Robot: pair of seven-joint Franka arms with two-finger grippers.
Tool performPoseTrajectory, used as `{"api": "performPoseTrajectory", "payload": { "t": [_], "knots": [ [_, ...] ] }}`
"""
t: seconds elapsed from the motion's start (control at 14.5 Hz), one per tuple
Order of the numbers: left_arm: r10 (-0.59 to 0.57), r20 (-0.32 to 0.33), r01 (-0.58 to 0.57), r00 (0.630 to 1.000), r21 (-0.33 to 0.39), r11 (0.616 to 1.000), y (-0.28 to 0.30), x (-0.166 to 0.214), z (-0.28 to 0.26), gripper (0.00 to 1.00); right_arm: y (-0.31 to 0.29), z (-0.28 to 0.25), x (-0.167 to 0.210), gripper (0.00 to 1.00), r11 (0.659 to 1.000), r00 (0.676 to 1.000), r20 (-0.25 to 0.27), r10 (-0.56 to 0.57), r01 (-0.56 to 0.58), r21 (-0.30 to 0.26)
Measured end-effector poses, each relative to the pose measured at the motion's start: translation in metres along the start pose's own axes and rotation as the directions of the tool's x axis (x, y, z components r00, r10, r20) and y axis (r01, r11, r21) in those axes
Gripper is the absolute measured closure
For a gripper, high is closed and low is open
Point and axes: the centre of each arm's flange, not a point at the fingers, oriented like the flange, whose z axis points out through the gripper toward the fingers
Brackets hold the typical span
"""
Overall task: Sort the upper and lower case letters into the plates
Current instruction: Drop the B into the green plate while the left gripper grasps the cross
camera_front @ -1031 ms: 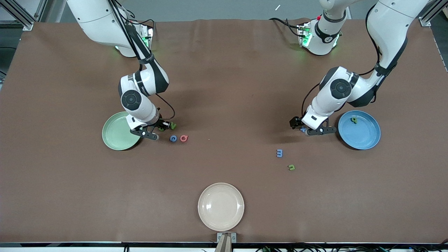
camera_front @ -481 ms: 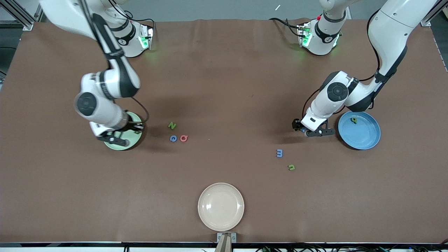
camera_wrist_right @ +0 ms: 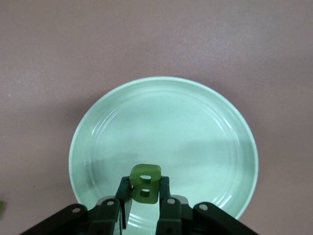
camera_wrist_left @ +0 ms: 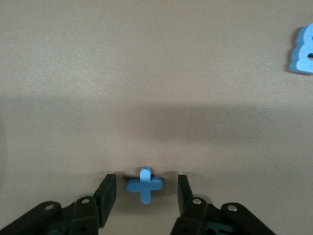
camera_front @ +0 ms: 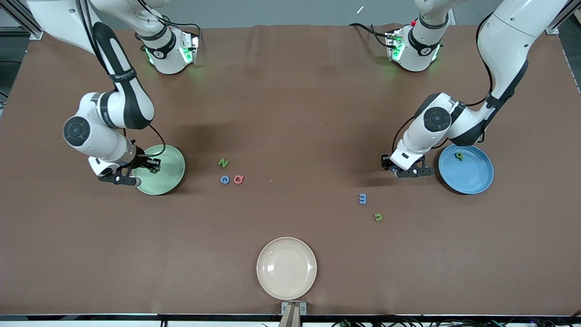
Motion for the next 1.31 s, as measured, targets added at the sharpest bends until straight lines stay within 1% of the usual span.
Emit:
{"api": "performPoseTrajectory", "payload": {
  "t": [0.14, 0.21, 0.28, 0.34, 0.41, 0.48, 0.55, 0.83, 0.89, 0.96, 1.03, 1.17, 1.31],
  "knots": [
    [0.005, 0.001, -0.005, 1.000, 0.003, 1.000, -0.002, 0.000, 0.003, 0.44, 0.001, 0.011, -0.006, 0.74, 1.000, 1.000, -0.005, -0.002, 0.002, -0.003],
    [0.006, 0.002, -0.006, 1.000, 0.002, 1.000, -0.001, 0.000, 0.004, 0.46, 0.002, 0.015, -0.009, 0.74, 1.000, 1.000, 0.001, -0.001, 0.001, -0.005],
    [0.006, 0.003, -0.006, 1.000, 0.000, 1.000, -0.001, 0.001, 0.004, 0.46, 0.003, 0.019, -0.011, 0.74, 1.000, 1.000, 0.010, 0.000, 0.000, -0.008],
    [0.006, 0.002, -0.006, 1.000, 0.000, 1.000, -0.001, 0.001, 0.004, 0.51, 0.006, 0.023, -0.013, 0.74, 1.000, 1.000, 0.018, -0.003, 0.004, -0.010],
    [0.005, 0.001, -0.005, 1.000, -0.001, 1.000, -0.001, 0.002, 0.004, 0.51, 0.010, 0.026, -0.014, 0.74, 1.000, 1.000, 0.026, -0.007, 0.008, -0.011],
    [0.005, 0.000, -0.005, 1.000, -0.001, 1.000, -0.001, 0.003, 0.004, 0.57, 0.016, 0.030, -0.015, 0.74, 1.000, 0.999, 0.034, -0.011, 0.011, -0.013],
    [0.004, -0.001, -0.004, 1.000, -0.001, 1.000, -0.001, 0.003, 0.003, 0.67, 0.022, 0.033, -0.015, 0.74, 1.000, 0.999, 0.041, -0.014, 0.015, -0.013],
    [-0.029, -0.005, 0.029, 1.000, -0.001, 1.000, -0.001, 0.006, 0.002, 0.67, 0.035, 0.048, -0.019, 0.74, 1.000, 0.997, 0.073, -0.016, 0.017, -0.018],
    [-0.033, -0.005, 0.033, 0.999, 0.004, 0.999, -0.002, 0.008, 0.001, 0.67, 0.034, 0.051, -0.020, 0.70, 1.000, 0.996, 0.084, -0.017, 0.019, -0.019],
    [-0.036, 0.002, 0.036, 0.999, 0.021, 0.999, -0.004, 0.010, 0.000, 0.67, 0.034, 0.053, -0.021, 0.70, 1.000, 0.995, 0.097, -0.017, 0.019, -0.020],
    [-0.039, 0.011, 0.038, 0.999, 0.046, 0.998, -0.007, 0.014, -0.002, 0.67, 0.034, 0.053, -0.022, 0.67, 1.000, 0.994, 0.109, -0.018, 0.020, -0.020],
    [-0.044, 0.010, 0.043, 0.999, 0.092, 0.995, -0.012, 0.021, -0.014, 0.67, 0.030, 0.044, -0.017, 0.48, 1.000, 0.990, 0.141, -0.021, 0.024, -0.017],
    [-0.035, -0.008, 0.036, 0.999, 0.125, 0.992, -0.019, 0.027, -0.030, 0.67, 0.020, 0.022, -0.003, 0.30, 1.000, 0.987, 0.161, -0.022, 0.024, -0.010]
  ]
}}
